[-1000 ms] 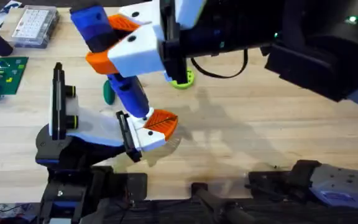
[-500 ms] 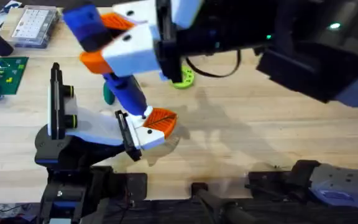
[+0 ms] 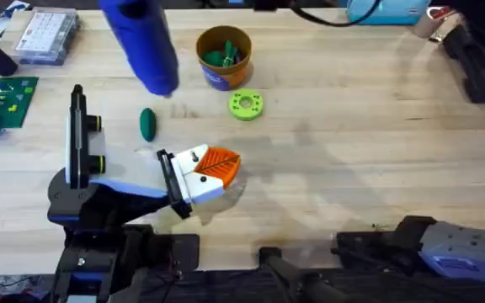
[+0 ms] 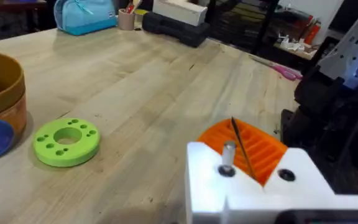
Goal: Pick up the gripper from the table and insert it into the empty holder that is missing its gripper. Then pick up a screw, insert it into the mounting hole, and use the screwdriver to tighten it. Finally, clean up the table by picking up the vegetable and placing it into the bucket.
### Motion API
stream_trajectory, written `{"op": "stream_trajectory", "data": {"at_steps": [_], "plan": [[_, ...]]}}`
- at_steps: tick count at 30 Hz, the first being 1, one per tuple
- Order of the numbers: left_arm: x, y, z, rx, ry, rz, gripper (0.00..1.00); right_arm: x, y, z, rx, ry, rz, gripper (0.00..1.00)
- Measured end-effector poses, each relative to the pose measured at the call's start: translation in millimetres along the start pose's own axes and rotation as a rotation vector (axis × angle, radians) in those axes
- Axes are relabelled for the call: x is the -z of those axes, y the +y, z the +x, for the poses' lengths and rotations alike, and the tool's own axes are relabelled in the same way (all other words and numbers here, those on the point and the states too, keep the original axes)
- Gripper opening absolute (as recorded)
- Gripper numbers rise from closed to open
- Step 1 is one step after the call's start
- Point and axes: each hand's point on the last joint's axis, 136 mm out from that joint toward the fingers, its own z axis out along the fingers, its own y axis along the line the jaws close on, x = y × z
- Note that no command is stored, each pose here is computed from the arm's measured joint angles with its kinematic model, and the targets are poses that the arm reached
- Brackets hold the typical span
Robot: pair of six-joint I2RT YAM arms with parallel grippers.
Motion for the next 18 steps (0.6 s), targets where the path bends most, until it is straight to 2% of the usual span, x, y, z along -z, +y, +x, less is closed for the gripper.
{"op": "stream_trajectory", "data": {"at_steps": [5,9,14,18], "plan": [[0.0,0.0,0.0,0.0,0.0,0.0,0.007,11.3,-11.2,41.3,-0.076,0.155,0.035,0.056],[0.0,0.0,0.1,0.0,0.0,0.0,0.007,32.0,-32.8,78.3,-0.099,0.298,0.13,0.057],[0.0,0.0,0.1,0.0,0.0,0.0,0.007,75.9,-70.3,128.1,-0.095,0.527,0.337,0.057],[0.0,0.0,0.1,0.0,0.0,0.0,0.007,120.3,-103.7,152.4,-0.055,0.686,0.522,0.056]]}}
